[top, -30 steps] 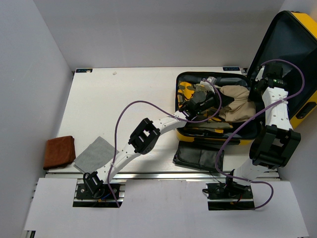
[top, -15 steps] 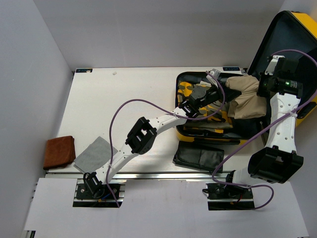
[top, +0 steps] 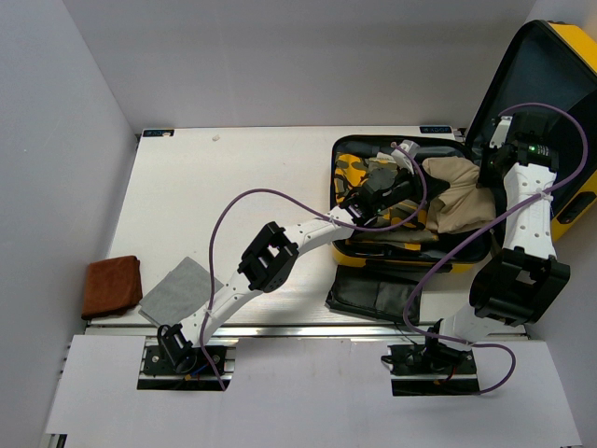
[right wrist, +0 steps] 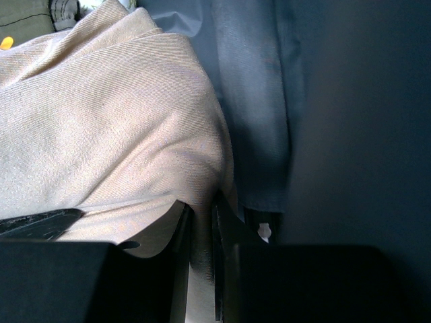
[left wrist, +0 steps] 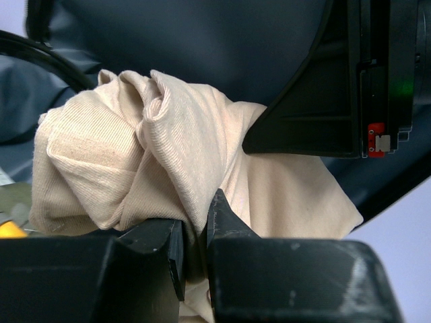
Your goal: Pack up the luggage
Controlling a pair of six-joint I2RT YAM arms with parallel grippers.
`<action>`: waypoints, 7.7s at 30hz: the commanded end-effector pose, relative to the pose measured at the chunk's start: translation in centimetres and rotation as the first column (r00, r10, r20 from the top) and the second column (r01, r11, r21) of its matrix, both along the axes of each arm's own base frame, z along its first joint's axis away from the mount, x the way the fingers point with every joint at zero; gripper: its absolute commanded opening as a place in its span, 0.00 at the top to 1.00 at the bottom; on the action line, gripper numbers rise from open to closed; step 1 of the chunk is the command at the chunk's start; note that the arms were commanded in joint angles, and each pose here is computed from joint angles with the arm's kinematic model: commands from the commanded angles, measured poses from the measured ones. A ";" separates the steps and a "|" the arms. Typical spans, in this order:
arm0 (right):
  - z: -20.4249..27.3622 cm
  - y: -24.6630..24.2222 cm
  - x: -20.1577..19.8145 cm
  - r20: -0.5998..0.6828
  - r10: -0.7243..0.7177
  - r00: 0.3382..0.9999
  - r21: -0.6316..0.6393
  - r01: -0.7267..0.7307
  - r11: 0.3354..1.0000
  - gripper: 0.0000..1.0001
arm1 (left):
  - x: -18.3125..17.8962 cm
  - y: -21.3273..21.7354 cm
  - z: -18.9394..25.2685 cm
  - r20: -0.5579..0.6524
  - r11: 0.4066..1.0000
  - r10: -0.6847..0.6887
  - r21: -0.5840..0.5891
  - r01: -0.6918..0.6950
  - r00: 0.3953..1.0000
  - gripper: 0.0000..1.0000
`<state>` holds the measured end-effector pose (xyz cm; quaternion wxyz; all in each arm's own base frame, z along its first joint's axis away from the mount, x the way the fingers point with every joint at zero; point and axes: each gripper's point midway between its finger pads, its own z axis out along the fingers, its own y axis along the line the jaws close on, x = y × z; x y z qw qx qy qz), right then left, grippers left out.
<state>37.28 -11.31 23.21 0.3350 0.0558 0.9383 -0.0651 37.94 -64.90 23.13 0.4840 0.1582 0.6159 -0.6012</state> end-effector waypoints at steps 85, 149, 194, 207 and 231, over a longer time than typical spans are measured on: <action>-6.4 16.9 12.7 0.236 0.050 0.970 0.525 -0.170 0.834 0.95 | 11.6 18.7 -4.2 -0.166 0.779 0.627 0.174 -0.603 0.762 1.00; -3.8 14.6 12.9 0.192 0.083 0.978 0.377 -0.151 0.914 1.00 | 8.2 16.1 -3.2 -0.193 0.852 0.522 0.157 -0.499 0.831 1.00; -11.4 19.6 10.2 -0.092 0.283 0.955 0.101 -0.274 0.956 0.11 | -13.0 55.2 -7.5 -0.169 0.115 0.982 0.897 -0.427 -0.088 0.02; 4.5 22.8 7.3 0.411 0.319 0.854 0.170 -0.416 0.893 0.11 | -19.7 62.3 -18.3 -0.134 -0.046 0.895 0.922 -0.386 -0.426 0.02; 7.5 25.0 3.6 0.462 0.413 0.785 0.165 -0.534 0.829 0.11 | 0.4 40.6 -20.7 -0.347 0.462 0.848 0.855 -0.236 0.401 0.02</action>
